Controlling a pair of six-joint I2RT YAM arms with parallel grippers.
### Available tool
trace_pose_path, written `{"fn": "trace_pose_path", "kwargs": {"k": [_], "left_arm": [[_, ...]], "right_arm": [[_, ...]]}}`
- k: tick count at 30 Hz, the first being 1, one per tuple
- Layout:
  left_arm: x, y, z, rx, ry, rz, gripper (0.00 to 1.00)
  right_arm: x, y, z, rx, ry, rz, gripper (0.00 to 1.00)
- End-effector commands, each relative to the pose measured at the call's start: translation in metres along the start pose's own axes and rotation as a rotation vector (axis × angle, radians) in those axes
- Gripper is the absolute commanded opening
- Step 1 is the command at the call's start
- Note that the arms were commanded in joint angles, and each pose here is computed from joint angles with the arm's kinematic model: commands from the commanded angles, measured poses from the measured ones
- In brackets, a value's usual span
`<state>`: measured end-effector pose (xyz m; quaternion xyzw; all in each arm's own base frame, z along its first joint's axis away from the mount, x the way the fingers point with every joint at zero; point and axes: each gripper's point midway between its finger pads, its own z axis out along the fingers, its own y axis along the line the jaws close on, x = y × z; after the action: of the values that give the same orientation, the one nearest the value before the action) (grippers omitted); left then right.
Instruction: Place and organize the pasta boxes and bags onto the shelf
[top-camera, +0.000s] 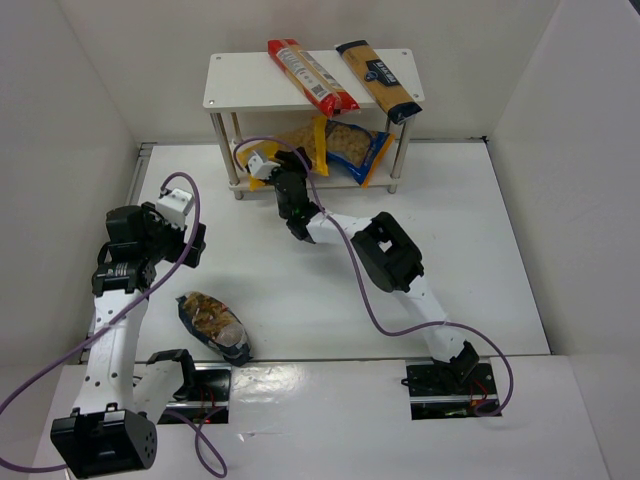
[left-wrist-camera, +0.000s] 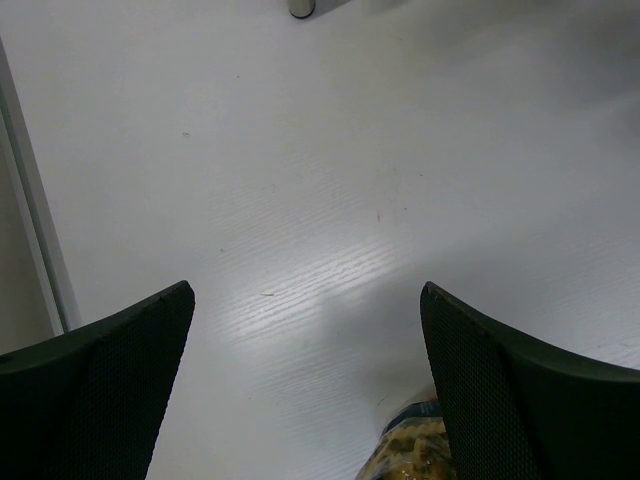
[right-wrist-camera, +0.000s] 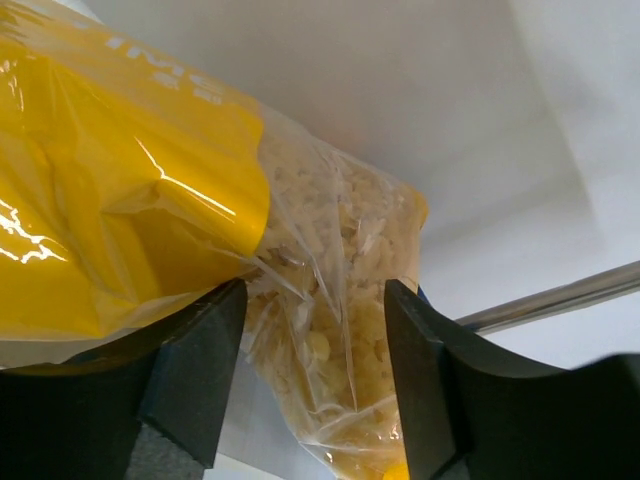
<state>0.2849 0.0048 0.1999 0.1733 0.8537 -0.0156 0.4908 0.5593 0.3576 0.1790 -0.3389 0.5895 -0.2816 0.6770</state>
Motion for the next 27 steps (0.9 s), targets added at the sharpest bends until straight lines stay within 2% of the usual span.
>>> {"fn": "trace_pose_path", "kwargs": {"k": [1,10,20,27], "left_arm": [[-0.008,0.000,-0.004,0.003,-0.036,0.018,0.99],[-0.010,0.000,-0.006,0.000,-0.044,0.022,0.99],[-0.015,-0.002,-0.012,-0.002,-0.071,0.032,0.99],[-0.017,-0.002,-0.014,-0.005,-0.079,0.035,0.99]], "right_arm": [[-0.021,-0.034,-0.004,0.049,-0.035,0.065,0.66],[-0.029,-0.028,-0.031,0.004,-0.033,0.043,0.70],[-0.034,-0.048,-0.056,-0.035,-0.005,0.053,0.74],[-0.042,-0.042,-0.098,-0.227,0.018,0.100,0.75]]}}
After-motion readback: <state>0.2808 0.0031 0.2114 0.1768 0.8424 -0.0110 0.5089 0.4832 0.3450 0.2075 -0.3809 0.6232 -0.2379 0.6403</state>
